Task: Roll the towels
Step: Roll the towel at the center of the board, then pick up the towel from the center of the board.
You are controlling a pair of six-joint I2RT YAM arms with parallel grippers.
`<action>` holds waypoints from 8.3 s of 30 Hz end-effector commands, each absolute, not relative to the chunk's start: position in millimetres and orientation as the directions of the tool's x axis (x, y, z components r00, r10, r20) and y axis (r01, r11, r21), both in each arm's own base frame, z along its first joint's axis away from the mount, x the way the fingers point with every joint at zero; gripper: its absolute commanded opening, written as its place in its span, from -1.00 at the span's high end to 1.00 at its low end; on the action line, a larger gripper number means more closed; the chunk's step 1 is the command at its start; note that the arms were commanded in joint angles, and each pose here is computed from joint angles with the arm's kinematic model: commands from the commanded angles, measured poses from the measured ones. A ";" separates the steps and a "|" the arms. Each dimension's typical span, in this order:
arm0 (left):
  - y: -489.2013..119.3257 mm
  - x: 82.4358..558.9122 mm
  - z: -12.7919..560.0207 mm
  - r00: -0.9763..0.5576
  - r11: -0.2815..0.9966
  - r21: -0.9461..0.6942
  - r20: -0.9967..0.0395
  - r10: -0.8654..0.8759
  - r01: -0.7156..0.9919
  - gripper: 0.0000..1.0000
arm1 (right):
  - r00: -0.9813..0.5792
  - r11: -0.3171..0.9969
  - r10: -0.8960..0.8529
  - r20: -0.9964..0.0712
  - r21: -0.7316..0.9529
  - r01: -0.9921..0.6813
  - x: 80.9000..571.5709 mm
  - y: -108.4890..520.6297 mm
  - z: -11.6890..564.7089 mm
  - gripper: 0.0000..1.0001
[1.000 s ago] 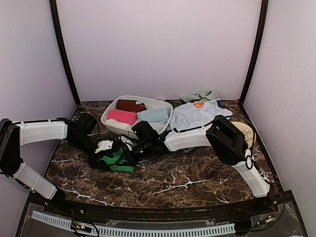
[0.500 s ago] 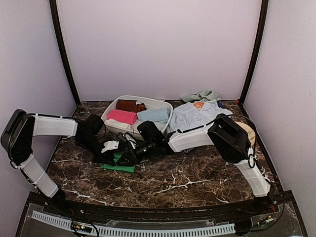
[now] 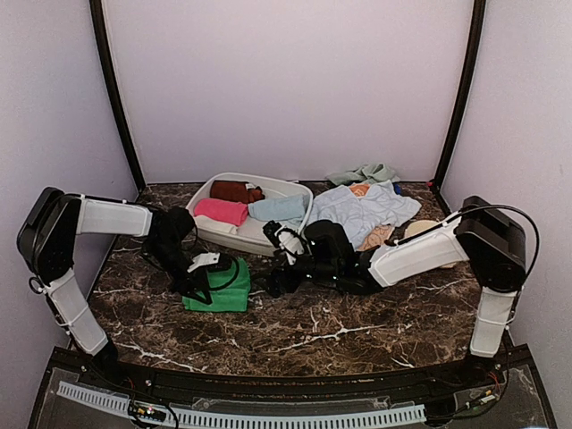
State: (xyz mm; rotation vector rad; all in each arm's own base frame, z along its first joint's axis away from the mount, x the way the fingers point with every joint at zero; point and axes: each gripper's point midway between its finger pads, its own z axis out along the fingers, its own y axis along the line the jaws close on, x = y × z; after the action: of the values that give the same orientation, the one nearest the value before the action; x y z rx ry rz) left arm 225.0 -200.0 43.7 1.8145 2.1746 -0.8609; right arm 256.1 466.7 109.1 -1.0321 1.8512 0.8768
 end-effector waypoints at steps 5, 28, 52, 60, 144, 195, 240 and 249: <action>-190.1 186.6 26.8 -0.379 0.152 -0.557 -0.318 0.869 0.816 1.00 | -0.233 0.707 -0.149 -0.961 0.061 -0.705 312.4 415.6 160.2 -1.00; -182.9 196.4 2.1 -0.459 0.246 -0.589 -0.242 0.855 0.770 1.00 | 0.550 -0.022 -0.467 -0.693 -0.612 -0.790 149.0 531.5 97.0 -0.70; -170.5 194.3 21.4 -0.351 0.167 -0.396 -0.458 0.817 0.903 -0.07 | 0.426 -0.173 -0.593 -0.684 -0.408 -0.896 153.1 574.6 35.1 0.96; -155.2 213.9 57.2 -0.243 0.221 -0.114 -0.617 0.748 0.969 -0.15 | -0.001 -0.016 -0.717 -0.697 0.019 -1.000 137.3 552.7 14.1 1.00; -188.9 186.5 17.1 -0.057 -0.039 -0.215 -0.424 0.904 0.976 0.56 | -0.598 0.621 -0.398 -0.695 0.275 -0.734 315.7 406.4 93.6 -0.26; -179.6 199.6 32.3 -0.272 0.086 -0.395 -0.445 0.853 0.915 -0.15 | 0.360 -0.052 -0.687 -0.631 -0.452 -0.891 213.3 545.1 7.5 0.04; -102.5 229.1 120.8 -0.333 0.323 -0.156 -0.709 0.621 0.934 -0.46 | -0.028 0.053 -0.844 -0.535 -0.033 -0.998 225.7 527.0 -64.3 0.12; -76.5 229.7 126.5 -0.451 0.461 -0.184 -0.681 0.577 0.868 -0.43 | -0.101 0.134 -0.793 -0.601 -0.010 -0.991 255.1 520.8 -23.6 1.00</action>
State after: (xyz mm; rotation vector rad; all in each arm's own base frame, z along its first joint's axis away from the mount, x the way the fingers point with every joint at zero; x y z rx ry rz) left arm 242.0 -78.7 122.3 1.2638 2.1235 -0.6814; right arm 263.8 572.7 36.1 -1.6338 1.6961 0.6207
